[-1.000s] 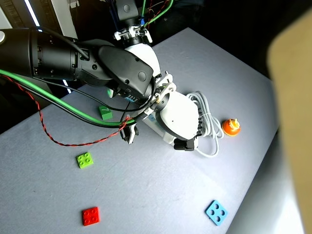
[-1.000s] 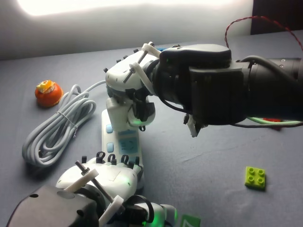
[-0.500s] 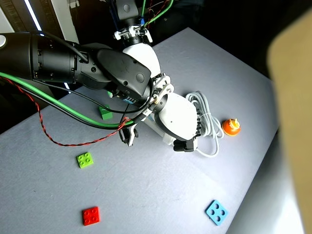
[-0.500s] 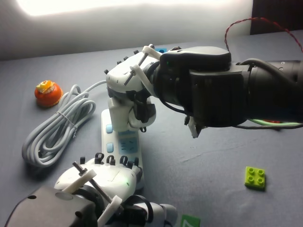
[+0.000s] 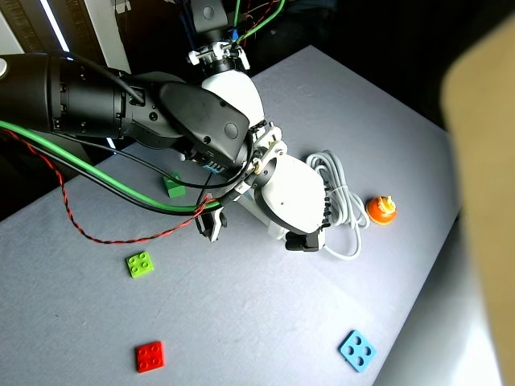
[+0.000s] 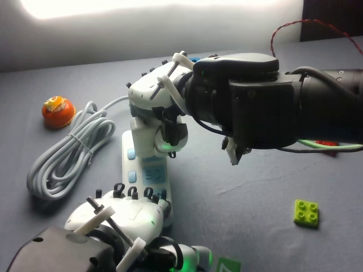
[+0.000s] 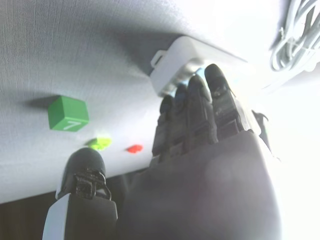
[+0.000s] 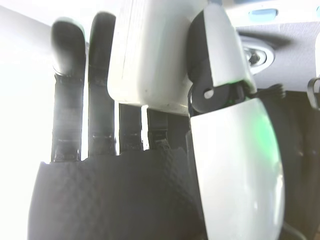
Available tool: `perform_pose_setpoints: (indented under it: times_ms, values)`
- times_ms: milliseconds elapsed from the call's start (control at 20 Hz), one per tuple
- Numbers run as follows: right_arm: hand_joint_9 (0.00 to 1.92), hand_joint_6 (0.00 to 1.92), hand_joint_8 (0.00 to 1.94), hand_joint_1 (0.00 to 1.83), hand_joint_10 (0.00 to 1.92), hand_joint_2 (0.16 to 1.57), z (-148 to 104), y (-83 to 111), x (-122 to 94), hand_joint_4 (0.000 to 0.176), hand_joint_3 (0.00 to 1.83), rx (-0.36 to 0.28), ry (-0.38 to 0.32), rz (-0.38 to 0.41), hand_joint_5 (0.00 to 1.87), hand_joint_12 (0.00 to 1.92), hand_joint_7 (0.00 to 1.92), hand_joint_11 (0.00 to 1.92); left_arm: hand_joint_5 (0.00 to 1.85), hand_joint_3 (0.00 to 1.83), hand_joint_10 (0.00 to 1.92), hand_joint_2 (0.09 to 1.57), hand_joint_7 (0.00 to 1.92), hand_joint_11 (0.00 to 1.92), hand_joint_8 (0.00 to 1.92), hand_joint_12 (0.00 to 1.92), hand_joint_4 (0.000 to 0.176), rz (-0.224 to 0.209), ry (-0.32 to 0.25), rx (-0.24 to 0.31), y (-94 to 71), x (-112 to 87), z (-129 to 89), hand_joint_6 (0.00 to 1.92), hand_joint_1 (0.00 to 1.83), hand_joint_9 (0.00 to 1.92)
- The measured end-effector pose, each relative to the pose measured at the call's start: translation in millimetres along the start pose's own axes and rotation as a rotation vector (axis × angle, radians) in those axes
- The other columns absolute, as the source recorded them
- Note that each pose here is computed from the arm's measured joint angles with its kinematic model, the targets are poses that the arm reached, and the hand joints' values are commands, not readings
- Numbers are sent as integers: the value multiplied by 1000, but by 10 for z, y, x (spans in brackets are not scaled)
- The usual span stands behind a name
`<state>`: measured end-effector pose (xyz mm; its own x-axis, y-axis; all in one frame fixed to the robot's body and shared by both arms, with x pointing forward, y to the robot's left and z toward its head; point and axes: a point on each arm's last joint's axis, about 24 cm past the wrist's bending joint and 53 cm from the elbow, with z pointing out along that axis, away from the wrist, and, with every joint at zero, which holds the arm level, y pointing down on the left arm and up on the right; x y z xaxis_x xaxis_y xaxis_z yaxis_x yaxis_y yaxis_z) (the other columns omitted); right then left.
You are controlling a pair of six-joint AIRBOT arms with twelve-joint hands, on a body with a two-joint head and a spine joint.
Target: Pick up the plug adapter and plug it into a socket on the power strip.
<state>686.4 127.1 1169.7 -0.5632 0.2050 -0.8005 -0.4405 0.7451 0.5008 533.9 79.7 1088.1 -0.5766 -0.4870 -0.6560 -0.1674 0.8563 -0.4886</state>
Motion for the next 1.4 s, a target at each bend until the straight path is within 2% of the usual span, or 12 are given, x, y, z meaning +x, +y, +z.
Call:
perform_pose_setpoints:
  times_ms: [150, 200, 250, 350, 400, 450, 600, 850, 1000, 1100, 1250, 1400]
  values:
    - [683, 1289, 1343, 1165, 1081, 1228, -8, -10, -21, 0, 2, 0, -2, 4, 709, 1575, 829, 577, 146, 1, 3, 1239, 163, 0, 3, 371, 0, 0, 0, 0, 4, 0, -6, 3, 0, 152]
    - [633, 1287, 805, 1111, 995, 1220, -14, -13, -18, 0, 0, 0, -1, 5, 759, 1553, 710, 521, 140, 1, 2, 1241, 161, 0, 2, 369, 0, 0, 0, -1, 7, -4, -5, 0, 0, 151]
    - [653, 295, 226, 1049, 648, 1085, -19, -19, -22, 0, 0, 0, -1, 8, 681, 1402, 785, 485, 145, 1, 3, 1242, 159, 0, 4, 354, 0, 0, 0, -1, 7, -2, -7, 3, 0, 151]
    - [635, 41, 34, 970, 396, 1084, -25, 3, -7, 0, 0, -6, 6, 38, 653, 1354, 738, 370, 134, 0, 3, 1238, 162, 0, 3, 367, 0, 3, 0, -1, 10, -4, -13, 1, 0, 159]
    - [635, 41, 34, 970, 396, 1084, -29, 25, 8, 0, 0, -12, 10, 42, 653, 1354, 738, 370, 134, 0, 3, 1238, 162, 0, 3, 367, 0, 3, 0, -2, 15, -6, -16, 1, 0, 159]
    - [645, 1, 1, 909, 139, 1085, -31, 47, 15, 0, 0, -19, 12, 41, 607, 1220, 672, 310, 156, 0, 5, 1241, 183, 0, 5, 439, 0, 2, 0, -2, 14, -7, -15, 4, 0, 179]
    - [537, 0, 0, 825, 7, 1071, -47, 25, -7, 0, 0, -22, 9, 44, 472, 1044, 507, 153, 137, 0, 1, 1238, 142, 0, 1, 332, 0, 2, 1, -1, 14, -7, -16, 3, 0, 124]
    - [334, 0, 0, 683, 0, 1038, -99, -6, -76, 0, 0, -25, 0, 53, 327, 935, 323, 0, 129, 0, 0, 1241, 148, 0, 0, 364, 0, 5, 6, -3, 26, 15, -23, 0, 0, 144]
    - [248, 2, 2, 584, 1, 963, -165, 29, -195, 0, 0, -41, -18, 56, 241, 667, 267, 0, 135, 0, 1, 1233, 154, 0, 2, 349, 0, 7, 2, 0, 11, -13, -27, 3, 0, 139]
    - [242, 0, 0, 585, 0, 939, -237, 23, -291, 0, 0, -47, -33, 58, 230, 634, 261, 0, 133, 0, 0, 1235, 149, 0, 0, 348, 0, 8, 4, 1, 7, -20, -29, 2, 0, 138]
    - [247, 0, 1, 463, 2, 898, -499, 10, -477, 0, 0, -67, -65, 59, 221, 626, 264, 0, 125, 0, 0, 1237, 145, 0, 1, 349, 0, 20, 0, -5, 40, -72, -32, 0, 0, 137]
    - [207, 2, 0, 385, 1, 824, -789, -143, -549, 0, 0, -57, -82, 68, 181, 557, 212, 0, 127, 0, 4, 1235, 160, 0, 5, 348, 0, 12, -11, -15, 65, -177, -18, 1, 0, 149]
